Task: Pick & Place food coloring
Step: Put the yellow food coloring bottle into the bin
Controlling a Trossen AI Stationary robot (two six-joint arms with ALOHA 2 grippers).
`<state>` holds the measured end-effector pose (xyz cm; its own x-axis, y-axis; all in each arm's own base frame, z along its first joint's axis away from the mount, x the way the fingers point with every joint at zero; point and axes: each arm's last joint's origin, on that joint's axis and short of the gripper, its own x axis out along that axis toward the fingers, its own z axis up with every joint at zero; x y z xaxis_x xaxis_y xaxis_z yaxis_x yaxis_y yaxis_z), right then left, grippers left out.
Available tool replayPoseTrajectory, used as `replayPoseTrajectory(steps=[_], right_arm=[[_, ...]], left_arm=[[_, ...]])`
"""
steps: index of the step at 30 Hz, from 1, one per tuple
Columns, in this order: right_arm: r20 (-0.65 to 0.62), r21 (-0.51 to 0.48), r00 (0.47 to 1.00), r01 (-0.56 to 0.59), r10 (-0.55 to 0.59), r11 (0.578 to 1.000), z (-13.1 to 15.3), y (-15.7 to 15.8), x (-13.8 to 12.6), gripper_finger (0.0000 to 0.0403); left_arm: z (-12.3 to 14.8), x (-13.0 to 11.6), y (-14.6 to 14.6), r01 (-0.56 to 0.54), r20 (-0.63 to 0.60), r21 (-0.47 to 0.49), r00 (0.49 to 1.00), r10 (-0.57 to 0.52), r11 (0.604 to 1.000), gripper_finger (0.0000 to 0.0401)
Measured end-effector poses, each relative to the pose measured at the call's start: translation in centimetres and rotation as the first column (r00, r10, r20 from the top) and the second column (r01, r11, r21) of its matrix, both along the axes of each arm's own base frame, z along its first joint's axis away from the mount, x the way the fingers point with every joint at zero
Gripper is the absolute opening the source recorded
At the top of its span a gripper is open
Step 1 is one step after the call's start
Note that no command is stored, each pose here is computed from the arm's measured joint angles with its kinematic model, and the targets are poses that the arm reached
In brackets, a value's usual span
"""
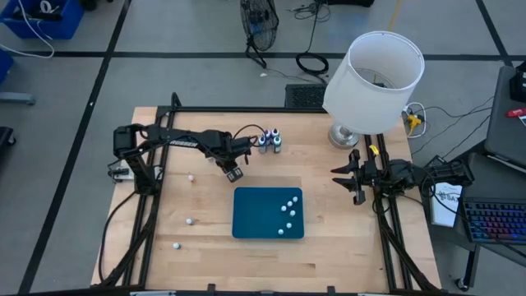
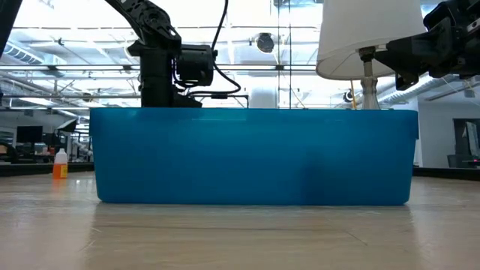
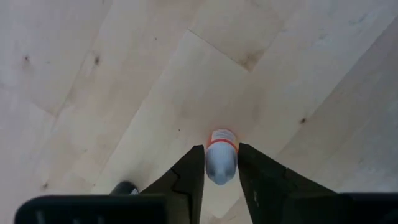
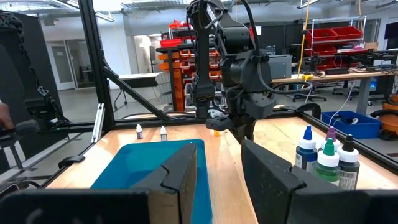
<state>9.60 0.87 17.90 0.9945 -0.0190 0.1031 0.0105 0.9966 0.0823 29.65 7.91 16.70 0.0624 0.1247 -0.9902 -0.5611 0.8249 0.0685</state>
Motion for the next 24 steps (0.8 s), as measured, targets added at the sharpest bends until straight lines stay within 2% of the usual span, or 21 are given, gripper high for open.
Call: replayPoseTrajectory(steps=[8,13,19,24], right_arm=[[0.000,0.000,1.000,0.000,0.000,1.000,0.0,0.0,0.0,0.0114],[0.000,0.000,1.000,0.000,0.000,1.000,0.0,0.0,0.0,0.0114],[0.000,0.000,1.000,0.000,0.000,1.000,0.0,0.0,0.0,0.0114],[-0.001,0.000,1.000,0.000,0.000,1.000,0.0,0.0,0.0,0.0114]], left_arm=[[0.1,0.0,-0.1,0.031,0.001,0.004,1.000,-0.031,0.999,0.0053],[1.0,0.0,-0.4,0.056,0.038,0.021,0.998,-0.057,0.998,0.0052],[3.7,-0.7,-1.4,0.077,0.123,0.068,0.989,-0.085,0.995,0.0052],[7.5,-1.0,-3.7,0.084,0.179,0.070,0.979,-0.096,0.994,0.0052]])
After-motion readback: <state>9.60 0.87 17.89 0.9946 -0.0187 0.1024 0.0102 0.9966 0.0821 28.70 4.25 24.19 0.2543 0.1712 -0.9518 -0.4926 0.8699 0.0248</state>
